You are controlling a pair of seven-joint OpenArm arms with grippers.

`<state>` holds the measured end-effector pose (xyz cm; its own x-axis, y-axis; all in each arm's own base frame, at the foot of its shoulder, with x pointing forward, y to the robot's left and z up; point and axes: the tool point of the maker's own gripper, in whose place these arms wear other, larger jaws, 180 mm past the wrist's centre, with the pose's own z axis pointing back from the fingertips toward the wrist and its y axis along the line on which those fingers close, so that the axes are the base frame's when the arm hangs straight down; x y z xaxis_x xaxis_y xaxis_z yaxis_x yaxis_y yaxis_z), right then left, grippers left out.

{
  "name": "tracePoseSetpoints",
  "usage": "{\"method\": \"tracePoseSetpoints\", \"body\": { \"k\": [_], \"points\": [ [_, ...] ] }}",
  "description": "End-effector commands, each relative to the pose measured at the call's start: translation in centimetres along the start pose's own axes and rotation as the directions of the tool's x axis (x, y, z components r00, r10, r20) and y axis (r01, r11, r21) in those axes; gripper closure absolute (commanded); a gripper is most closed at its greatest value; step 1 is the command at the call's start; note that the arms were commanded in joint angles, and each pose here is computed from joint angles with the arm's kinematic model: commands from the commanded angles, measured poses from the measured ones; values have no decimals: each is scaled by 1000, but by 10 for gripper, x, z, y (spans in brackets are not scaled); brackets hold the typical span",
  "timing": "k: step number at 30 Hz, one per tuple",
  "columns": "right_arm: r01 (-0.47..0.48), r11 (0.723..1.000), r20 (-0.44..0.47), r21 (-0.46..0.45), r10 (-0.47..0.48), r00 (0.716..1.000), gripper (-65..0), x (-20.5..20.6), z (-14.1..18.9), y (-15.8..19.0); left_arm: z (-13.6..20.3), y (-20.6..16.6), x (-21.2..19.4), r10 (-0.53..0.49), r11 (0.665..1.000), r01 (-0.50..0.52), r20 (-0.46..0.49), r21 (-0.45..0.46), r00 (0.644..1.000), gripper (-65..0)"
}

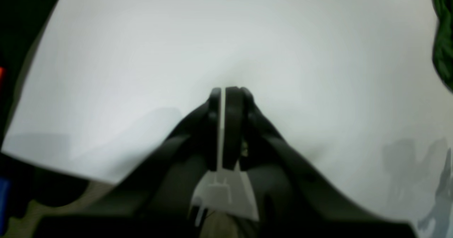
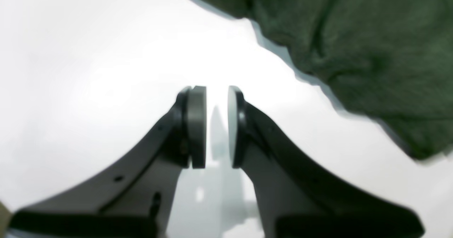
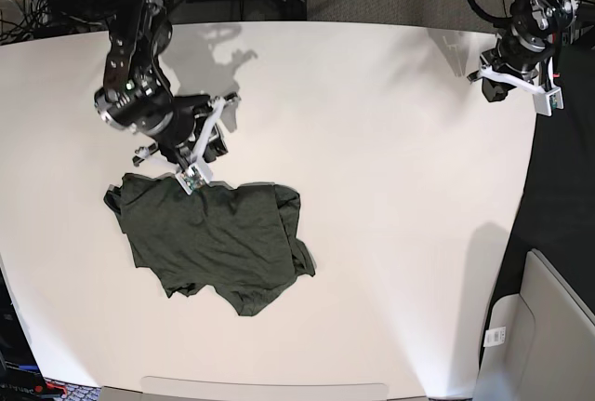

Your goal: Fold the T-shirt properly

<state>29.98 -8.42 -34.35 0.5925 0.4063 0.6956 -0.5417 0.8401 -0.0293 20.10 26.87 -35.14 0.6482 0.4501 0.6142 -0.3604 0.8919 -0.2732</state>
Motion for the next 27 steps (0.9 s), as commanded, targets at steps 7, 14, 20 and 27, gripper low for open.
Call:
{"method": "tracePoseSetpoints", "body": {
  "k": [7,14,20,27],
  "points": [
    [13,1000,-32,25,-12,999,-88,-41,33,35,20,25,-33,-25,997,31,-79,67,997,-6],
    [106,993,-153,41,-99,983,-36,-102,52,44,40,47,-75,-27,991,51,-195,120,980,-5],
    [201,976,-234,79,-178,956,-35,-147,79,58,58,63,-102,-25,985,71,-275,156,961,-5],
    [263,954,-366,146,-195,910,-35,-198,115,88,78,77,-128,-16,978,89,-353,190,936,-5]
  ]
}}
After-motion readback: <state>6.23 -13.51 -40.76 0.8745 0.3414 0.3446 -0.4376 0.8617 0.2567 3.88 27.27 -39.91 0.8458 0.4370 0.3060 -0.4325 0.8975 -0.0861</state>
